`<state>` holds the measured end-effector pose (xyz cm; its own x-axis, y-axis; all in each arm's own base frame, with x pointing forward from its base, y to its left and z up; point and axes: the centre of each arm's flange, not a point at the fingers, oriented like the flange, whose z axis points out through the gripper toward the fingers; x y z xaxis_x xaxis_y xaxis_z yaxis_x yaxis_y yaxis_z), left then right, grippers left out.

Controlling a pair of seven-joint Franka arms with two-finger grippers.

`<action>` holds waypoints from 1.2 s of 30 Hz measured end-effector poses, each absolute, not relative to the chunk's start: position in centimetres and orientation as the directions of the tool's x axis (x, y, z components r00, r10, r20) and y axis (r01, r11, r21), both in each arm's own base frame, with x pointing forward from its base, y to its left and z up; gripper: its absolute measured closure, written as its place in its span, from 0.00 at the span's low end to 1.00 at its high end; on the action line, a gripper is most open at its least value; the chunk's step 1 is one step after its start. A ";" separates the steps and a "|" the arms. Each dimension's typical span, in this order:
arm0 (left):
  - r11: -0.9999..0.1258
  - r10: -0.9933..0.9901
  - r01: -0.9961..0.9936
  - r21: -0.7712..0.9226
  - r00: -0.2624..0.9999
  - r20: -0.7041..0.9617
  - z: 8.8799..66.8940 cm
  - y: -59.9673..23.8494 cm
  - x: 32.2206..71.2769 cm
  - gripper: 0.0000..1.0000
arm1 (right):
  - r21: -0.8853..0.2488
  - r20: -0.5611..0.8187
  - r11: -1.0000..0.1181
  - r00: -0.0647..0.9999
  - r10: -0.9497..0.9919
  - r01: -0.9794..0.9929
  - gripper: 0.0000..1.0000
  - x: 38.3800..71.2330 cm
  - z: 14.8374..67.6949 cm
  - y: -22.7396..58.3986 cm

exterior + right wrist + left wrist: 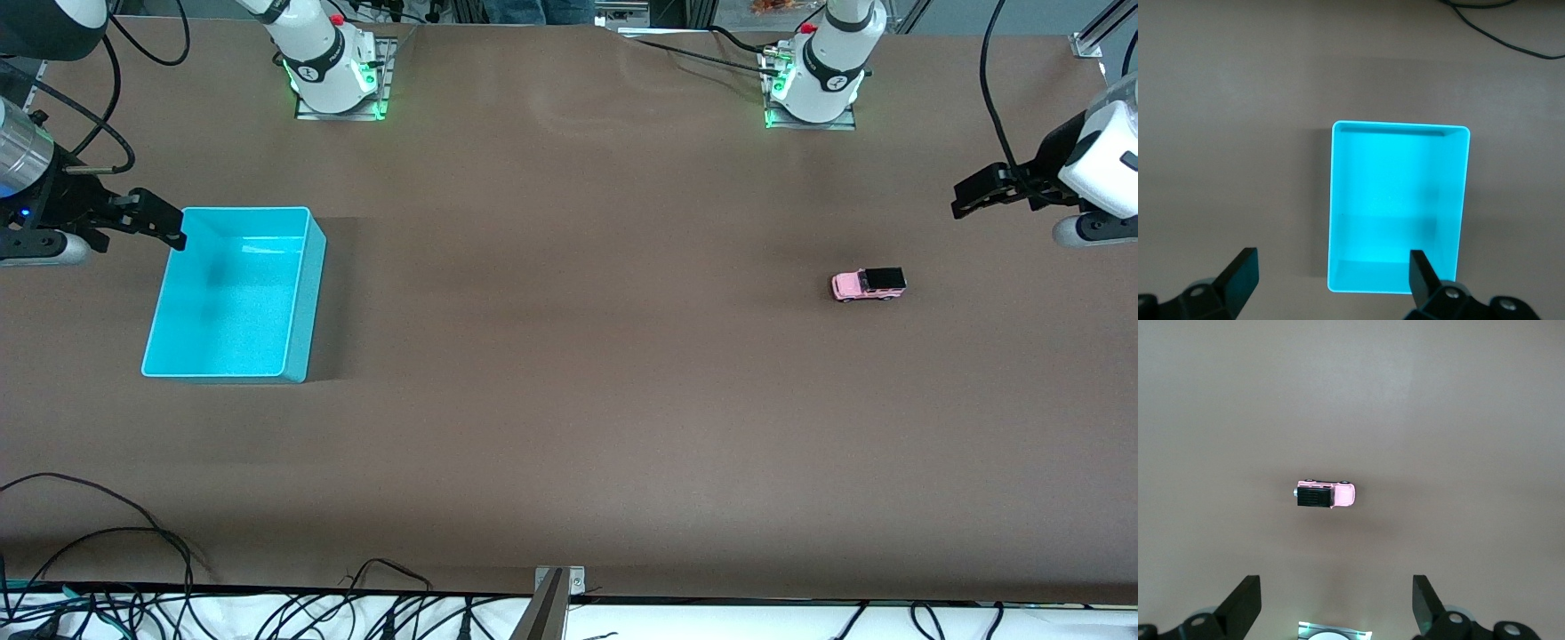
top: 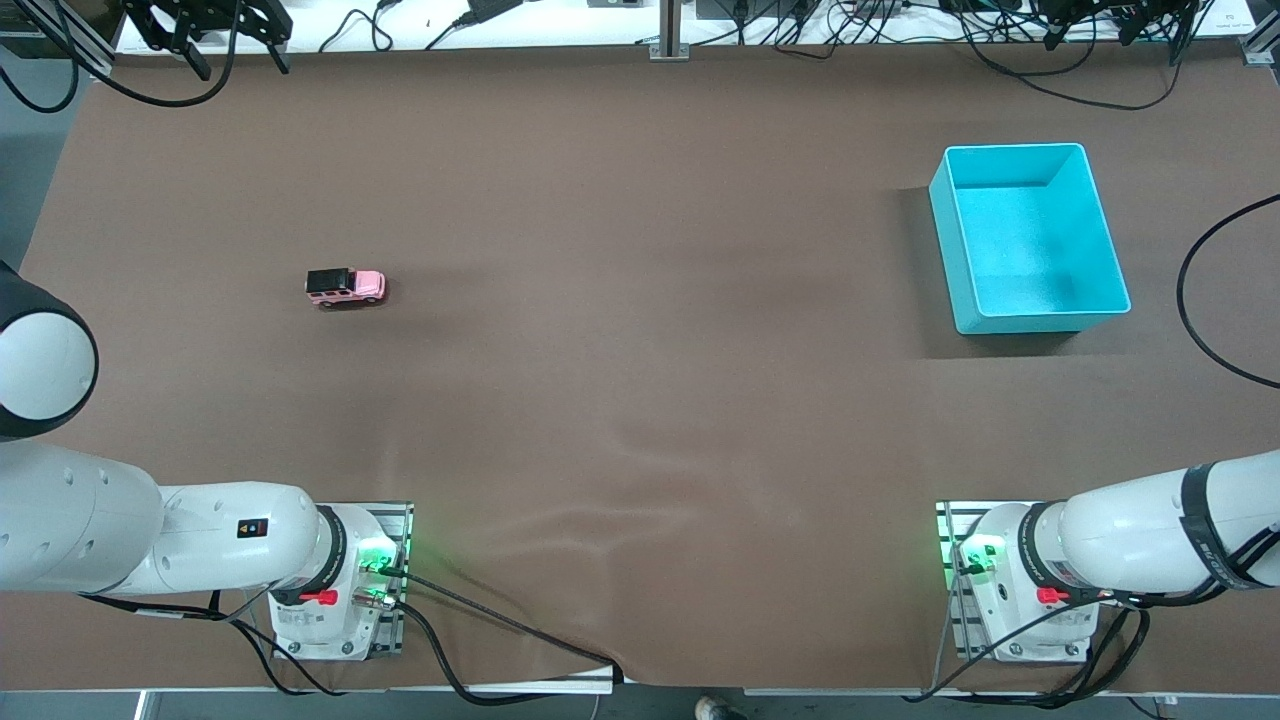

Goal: Wind and store pink jeep toy

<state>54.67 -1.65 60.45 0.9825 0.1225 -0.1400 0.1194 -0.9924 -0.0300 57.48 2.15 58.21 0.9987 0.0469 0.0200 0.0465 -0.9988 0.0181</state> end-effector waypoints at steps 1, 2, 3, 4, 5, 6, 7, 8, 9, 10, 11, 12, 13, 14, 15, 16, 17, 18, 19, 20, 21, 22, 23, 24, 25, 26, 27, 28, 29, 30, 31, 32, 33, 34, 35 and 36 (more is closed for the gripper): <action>-0.993 0.119 0.116 -0.030 0.983 -0.140 60.4 -1.9 54.7 0.00 | 0.018 0.020 -0.999 0.999 0.047 0.046 0.00 57.5 58.2 2.1; -0.993 0.116 0.113 -0.030 0.983 -0.141 60.4 -2.0 54.6 0.00 | 0.018 0.020 -0.999 0.999 0.047 0.047 0.00 57.5 58.2 2.1; -0.993 0.114 0.111 -0.030 0.983 -0.142 60.4 -2.1 54.6 0.00 | 0.018 0.020 -0.999 0.999 0.047 0.047 0.00 57.5 58.2 2.1; -0.994 0.112 0.109 -0.030 0.983 -0.145 60.4 -2.2 54.6 0.00 | 0.018 0.020 -0.999 0.999 0.047 0.047 0.00 57.5 58.2 2.1; -0.994 0.112 0.108 -0.031 0.983 -0.146 60.4 -2.2 54.6 0.00 | 0.018 0.020 -0.999 0.999 0.047 0.047 0.00 57.5 58.2 2.1; -0.994 0.111 0.108 -0.031 0.982 -0.149 60.4 -2.3 54.5 0.00 | 0.018 0.020 -0.999 0.999 0.047 0.047 0.00 57.5 58.2 2.1; -0.994 0.111 0.108 -0.031 0.982 -0.151 60.4 -2.3 54.5 0.00 | 0.018 0.020 -0.999 0.999 0.047 0.047 0.00 57.5 58.2 2.1; -0.994 0.111 0.108 -0.032 0.982 -0.152 60.4 -2.3 54.5 0.00 | 0.018 0.020 -0.999 0.999 0.047 0.047 0.00 57.5 58.2 2.1; -0.994 0.111 0.107 -0.032 0.982 -0.152 60.4 -2.3 54.5 0.00 | 0.018 0.020 -0.999 0.999 0.047 0.047 0.00 57.5 58.2 2.1; -0.994 0.110 0.107 -0.032 0.982 -0.153 60.4 -2.3 54.5 0.00 | 0.018 0.020 -0.999 0.999 0.047 0.047 0.00 57.5 58.2 2.1; -0.994 0.109 0.105 -0.032 0.982 -0.153 60.4 -2.4 54.5 0.00 | 0.018 0.020 -0.999 0.999 0.047 0.047 0.00 57.5 58.2 2.1; -0.994 0.108 0.104 -0.032 0.982 -0.153 60.4 -2.4 54.5 0.00 | 0.018 0.020 -0.999 0.999 0.047 0.047 0.00 57.5 58.2 2.1; -0.994 0.107 0.103 -0.032 0.982 -0.153 60.4 -2.5 54.5 0.00 | 0.018 0.020 -0.999 0.999 0.047 0.047 0.00 57.5 58.2 2.2; -0.994 0.105 0.102 -0.032 0.983 -0.154 60.4 -2.6 54.5 0.00 | 0.018 0.020 -0.999 0.999 0.047 0.047 0.00 57.5 58.2 2.1; -0.994 0.104 0.101 -0.032 0.983 -0.154 60.4 -2.6 54.5 0.00 | 0.018 0.020 -0.999 0.999 0.047 0.047 0.00 57.5 58.2 2.1; -0.995 0.103 0.099 -0.032 0.983 -0.154 60.4 -2.7 54.5 0.00 | 0.018 0.020 -0.999 0.999 0.047 0.047 0.00 57.5 58.2 2.1; -0.995 0.102 0.099 -0.032 0.983 -0.154 60.4 -2.7 54.5 0.00 | 0.018 0.020 -0.999 0.999 0.047 0.047 0.00 57.5 58.2 2.1; -0.995 0.102 0.098 -0.032 0.983 -0.154 60.4 -2.8 54.5 0.00 | 0.018 0.020 -0.999 0.999 0.047 0.047 0.00 57.5 58.2 2.1; -0.995 0.101 0.098 -0.032 0.983 -0.154 60.4 -2.8 54.5 0.00 | 0.018 0.020 -0.999 0.999 0.047 0.047 0.00 57.5 58.2 2.1; -0.995 0.101 0.098 -0.032 0.983 -0.154 60.4 -2.8 54.5 0.00 | 0.018 0.020 -0.999 0.999 0.047 0.047 0.00 57.5 58.2 2.1; -0.995 0.101 0.098 -0.032 0.983 -0.154 60.4 -2.8 54.5 0.00 | 0.018 0.020 -0.999 0.999 0.047 0.047 0.00 57.5 58.2 2.1; -0.995 0.102 0.098 -0.032 0.983 -0.153 60.4 -2.8 54.5 0.00 | 0.018 0.020 -0.999 0.999 0.047 0.047 0.00 57.5 58.2 2.1; -0.995 0.102 0.098 -0.031 0.983 -0.153 60.4 -2.8 54.5 0.00 | 0.018 0.020 -0.999 0.999 0.047 0.047 0.00 57.5 58.2 2.1; -0.995 0.102 0.098 -0.031 0.983 -0.153 60.4 -2.8 54.5 0.00 | 0.018 0.020 -0.999 0.999 0.047 0.047 0.00 57.5 58.2 2.1; -0.995 0.102 0.098 -0.031 0.983 -0.153 60.4 -2.8 54.5 0.00 | 0.018 0.020 -0.999 0.999 0.047 0.047 0.00 57.5 58.2 2.1; -0.995 0.102 0.098 -0.031 0.983 -0.152 60.4 -2.7 54.5 0.00 | 0.018 0.019 -0.999 0.999 0.047 0.047 0.00 57.5 58.2 2.1; -0.995 0.102 0.098 -0.031 0.983 -0.152 60.4 -2.7 54.5 0.00 | 0.018 0.019 -0.999 0.999 0.047 0.047 0.00 57.5 58.2 2.1; -0.995 0.101 0.098 -0.031 0.983 -0.153 60.4 -2.7 54.5 0.00 | 0.018 0.019 -0.999 0.999 0.047 0.047 0.00 57.5 58.2 2.1; -0.995 0.100 0.097 -0.031 0.983 -0.153 60.4 -2.7 54.5 0.00 | 0.018 0.019 -0.999 0.999 0.047 0.047 0.00 57.5 58.2 2.1; -0.995 0.100 0.096 -0.031 0.983 -0.153 60.4 -2.7 54.4 0.00 | 0.018 0.019 -0.999 0.999 0.047 0.047 0.00 57.5 58.2 2.1; -0.995 0.099 0.096 -0.031 0.983 -0.154 60.4 -2.7 54.4 0.00 | 0.018 0.019 -0.999 0.999 0.047 0.047 0.00 57.5 58.2 2.1; -0.995 0.099 0.095 -0.031 0.983 -0.155 60.4 -2.7 54.4 0.00 | 0.018 0.019 -0.999 0.999 0.047 0.047 0.00 57.5 58.2 2.1; -0.995 0.098 0.094 -0.031 0.983 -0.157 60.4 -2.8 54.4 0.00 | 0.018 0.019 -0.999 0.999 0.047 0.047 0.00 57.5 58.2 2.2; -0.995 0.096 0.092 -0.032 0.983 -0.159 60.4 -2.8 54.4 0.00 | 0.018 0.019 -0.999 0.999 0.047 0.047 0.00 57.5 58.2 2.1; -0.995 0.096 0.092 -0.032 0.982 -0.160 60.4 -2.8 54.4 0.00 | 0.018 0.019 -0.999 0.999 0.047 0.047 0.00 57.5 58.2 2.2; -0.995 0.096 0.091 -0.034 0.982 -0.161 60.4 -2.8 54.4 0.00 | 0.018 0.019 -0.999 0.999 0.047 0.047 0.00 57.5 58.2 2.1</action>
<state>54.35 -2.77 60.39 0.9824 0.0956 -0.1605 0.0912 -0.9952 -0.0342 57.50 2.15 58.17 0.9987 0.0469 0.0192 0.0466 -0.9988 0.0181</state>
